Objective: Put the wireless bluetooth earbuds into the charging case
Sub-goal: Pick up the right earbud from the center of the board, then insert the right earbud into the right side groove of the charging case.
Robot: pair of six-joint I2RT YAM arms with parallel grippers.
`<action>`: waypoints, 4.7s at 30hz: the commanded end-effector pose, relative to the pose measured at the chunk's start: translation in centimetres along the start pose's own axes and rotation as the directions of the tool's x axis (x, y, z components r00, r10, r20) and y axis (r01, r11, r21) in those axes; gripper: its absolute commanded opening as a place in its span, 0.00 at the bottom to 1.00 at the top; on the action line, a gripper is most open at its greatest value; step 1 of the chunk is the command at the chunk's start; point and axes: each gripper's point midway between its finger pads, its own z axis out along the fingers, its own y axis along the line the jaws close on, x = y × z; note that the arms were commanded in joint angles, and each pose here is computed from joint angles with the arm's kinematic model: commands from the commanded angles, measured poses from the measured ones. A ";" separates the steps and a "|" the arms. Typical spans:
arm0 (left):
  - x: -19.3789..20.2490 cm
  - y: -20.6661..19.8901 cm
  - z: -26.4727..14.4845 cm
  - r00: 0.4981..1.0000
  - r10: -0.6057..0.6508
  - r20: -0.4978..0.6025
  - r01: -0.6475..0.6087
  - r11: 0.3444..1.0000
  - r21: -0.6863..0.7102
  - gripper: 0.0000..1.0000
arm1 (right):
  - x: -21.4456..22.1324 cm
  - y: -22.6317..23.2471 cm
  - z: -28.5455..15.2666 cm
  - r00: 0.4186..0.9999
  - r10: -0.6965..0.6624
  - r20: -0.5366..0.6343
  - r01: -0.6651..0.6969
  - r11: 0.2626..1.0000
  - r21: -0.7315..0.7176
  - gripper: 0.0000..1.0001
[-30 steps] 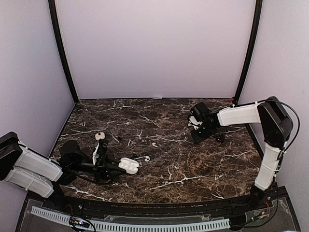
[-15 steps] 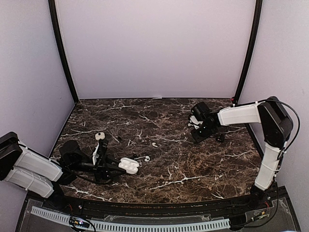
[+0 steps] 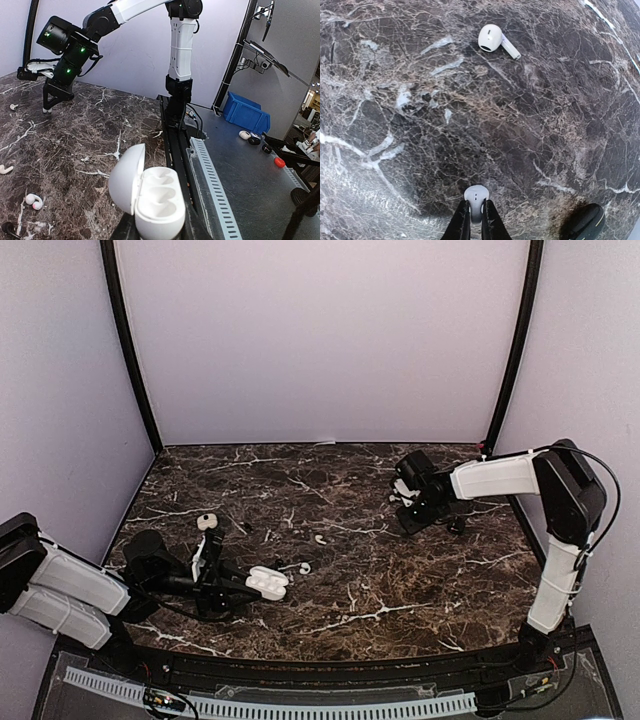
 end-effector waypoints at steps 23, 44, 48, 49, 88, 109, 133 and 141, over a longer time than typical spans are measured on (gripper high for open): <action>-1.0 -1.3 -0.5 0.992 0.116 0.057 -0.118 0.992 0.039 0.11 | -4.5 7.8 -12.4 0.926 -0.014 0.378 0.194 0.875 -0.444 0.00; -2.1 -1.6 0.1 0.894 0.441 0.084 -0.445 0.895 0.027 0.00 | 2.9 24.7 -29.6 0.465 -0.168 0.869 0.834 0.413 -0.366 0.00; -2.0 -1.3 0.2 0.894 0.441 0.076 -0.444 0.896 0.018 0.00 | 3.8 26.1 -29.8 0.381 -0.200 0.903 0.877 0.389 -0.283 0.00; -1.9 -1.2 0.2 0.895 0.440 0.073 -0.442 0.897 0.016 0.00 | 3.9 26.4 -29.8 0.370 -0.204 0.906 0.882 0.383 -0.274 0.00; -0.1 -1.6 0.0 0.853 0.520 0.046 -0.521 0.854 0.018 0.00 | 3.7 29.7 -30.5 0.312 -0.258 0.914 0.893 0.407 -0.190 0.00; 1.0 -3.4 -0.3 0.810 0.581 0.075 -0.586 0.803 0.105 0.00 | 5.8 29.1 -31.7 0.318 -0.167 0.933 0.902 0.356 -0.244 0.00; 1.2 -3.8 -0.2 0.809 0.580 0.094 -0.588 0.797 0.136 0.00 | 6.3 33.1 -31.4 0.341 -0.199 0.919 0.900 0.350 -0.258 0.00; 1.4 -4.1 -0.5 0.786 0.609 0.103 -0.618 0.774 0.138 0.00 | 6.5 34.1 -31.3 0.330 -0.220 0.918 0.905 0.349 -0.242 0.00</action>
